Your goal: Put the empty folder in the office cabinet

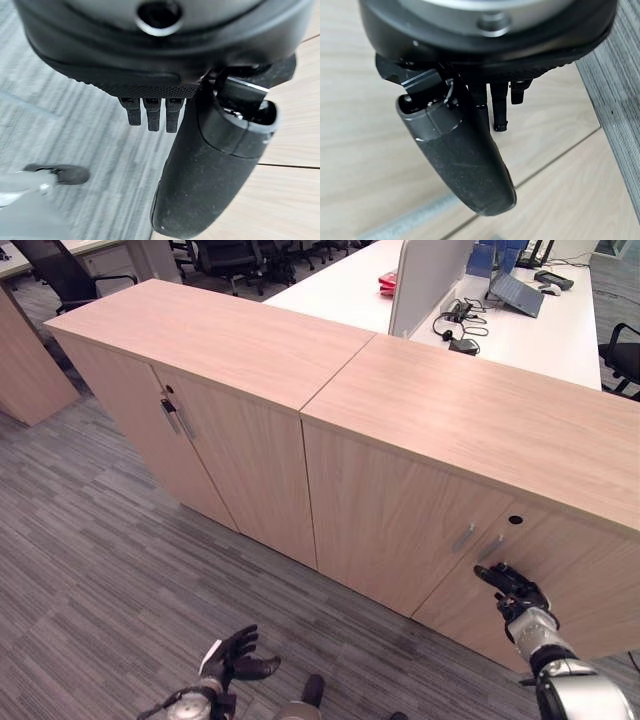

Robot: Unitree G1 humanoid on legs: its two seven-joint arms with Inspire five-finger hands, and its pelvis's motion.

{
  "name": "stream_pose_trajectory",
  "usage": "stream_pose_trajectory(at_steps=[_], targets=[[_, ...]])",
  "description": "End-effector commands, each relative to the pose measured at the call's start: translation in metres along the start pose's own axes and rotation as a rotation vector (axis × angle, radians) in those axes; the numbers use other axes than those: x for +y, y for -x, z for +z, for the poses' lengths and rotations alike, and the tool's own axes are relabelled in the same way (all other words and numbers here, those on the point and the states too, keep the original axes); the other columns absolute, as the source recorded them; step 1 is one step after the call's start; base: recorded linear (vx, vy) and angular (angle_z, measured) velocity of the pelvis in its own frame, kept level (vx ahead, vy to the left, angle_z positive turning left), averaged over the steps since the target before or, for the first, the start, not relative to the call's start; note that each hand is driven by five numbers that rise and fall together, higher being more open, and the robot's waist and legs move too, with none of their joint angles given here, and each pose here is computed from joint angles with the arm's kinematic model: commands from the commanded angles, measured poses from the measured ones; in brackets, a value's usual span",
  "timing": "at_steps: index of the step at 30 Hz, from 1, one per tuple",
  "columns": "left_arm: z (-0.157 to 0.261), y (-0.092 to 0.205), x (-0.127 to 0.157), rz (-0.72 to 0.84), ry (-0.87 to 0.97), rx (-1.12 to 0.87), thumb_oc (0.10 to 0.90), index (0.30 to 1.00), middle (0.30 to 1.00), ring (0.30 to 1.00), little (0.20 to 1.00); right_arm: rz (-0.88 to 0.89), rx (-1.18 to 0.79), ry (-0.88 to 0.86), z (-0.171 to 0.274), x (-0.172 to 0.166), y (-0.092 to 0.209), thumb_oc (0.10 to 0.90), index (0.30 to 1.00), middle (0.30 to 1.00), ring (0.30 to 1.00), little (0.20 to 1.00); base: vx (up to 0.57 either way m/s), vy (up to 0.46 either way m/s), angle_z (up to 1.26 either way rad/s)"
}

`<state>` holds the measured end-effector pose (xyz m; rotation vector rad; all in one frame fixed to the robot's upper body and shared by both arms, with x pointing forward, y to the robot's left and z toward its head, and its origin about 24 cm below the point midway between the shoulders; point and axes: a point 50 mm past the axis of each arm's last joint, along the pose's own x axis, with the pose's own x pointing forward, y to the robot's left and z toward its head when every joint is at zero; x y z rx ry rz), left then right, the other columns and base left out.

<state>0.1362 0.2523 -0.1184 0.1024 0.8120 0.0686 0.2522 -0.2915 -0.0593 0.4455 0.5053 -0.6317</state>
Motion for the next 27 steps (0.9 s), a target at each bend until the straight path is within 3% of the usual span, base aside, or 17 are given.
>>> stream_pose_trajectory(at_steps=[1,6,11,17,27], targets=[[0.018,-0.006,-0.002,-0.026,-0.070,-0.081,0.800,0.900,0.900,0.900,0.900,0.376,-0.167,0.009,0.014,0.075,0.014,0.800,0.900,0.900,0.900,0.900,-0.01,-0.036,-0.13],[0.008,-0.004,-0.006,-0.011,-0.044,-0.055,0.800,0.900,0.900,0.900,0.900,0.435,0.053,0.167,-0.072,0.047,0.042,0.800,0.900,0.900,0.900,0.900,-0.02,-0.028,-0.20],[0.007,-0.005,-0.005,0.014,-0.003,-0.054,0.800,0.900,0.900,0.900,0.900,0.461,0.181,0.280,-0.113,0.020,0.064,0.800,0.900,0.900,0.900,0.900,-0.03,-0.028,-0.33],[0.003,-0.006,-0.013,-0.006,-0.025,-0.035,0.800,0.900,0.900,0.900,0.900,0.520,0.186,0.345,-0.117,0.006,0.079,0.800,0.900,0.900,0.900,0.900,-0.05,-0.032,-0.32],[0.004,-0.007,-0.022,-0.040,-0.005,-0.033,0.800,0.900,0.900,0.900,0.900,0.512,0.181,0.384,-0.114,0.012,0.071,0.800,0.900,0.900,0.900,0.900,-0.01,-0.014,-0.28]])
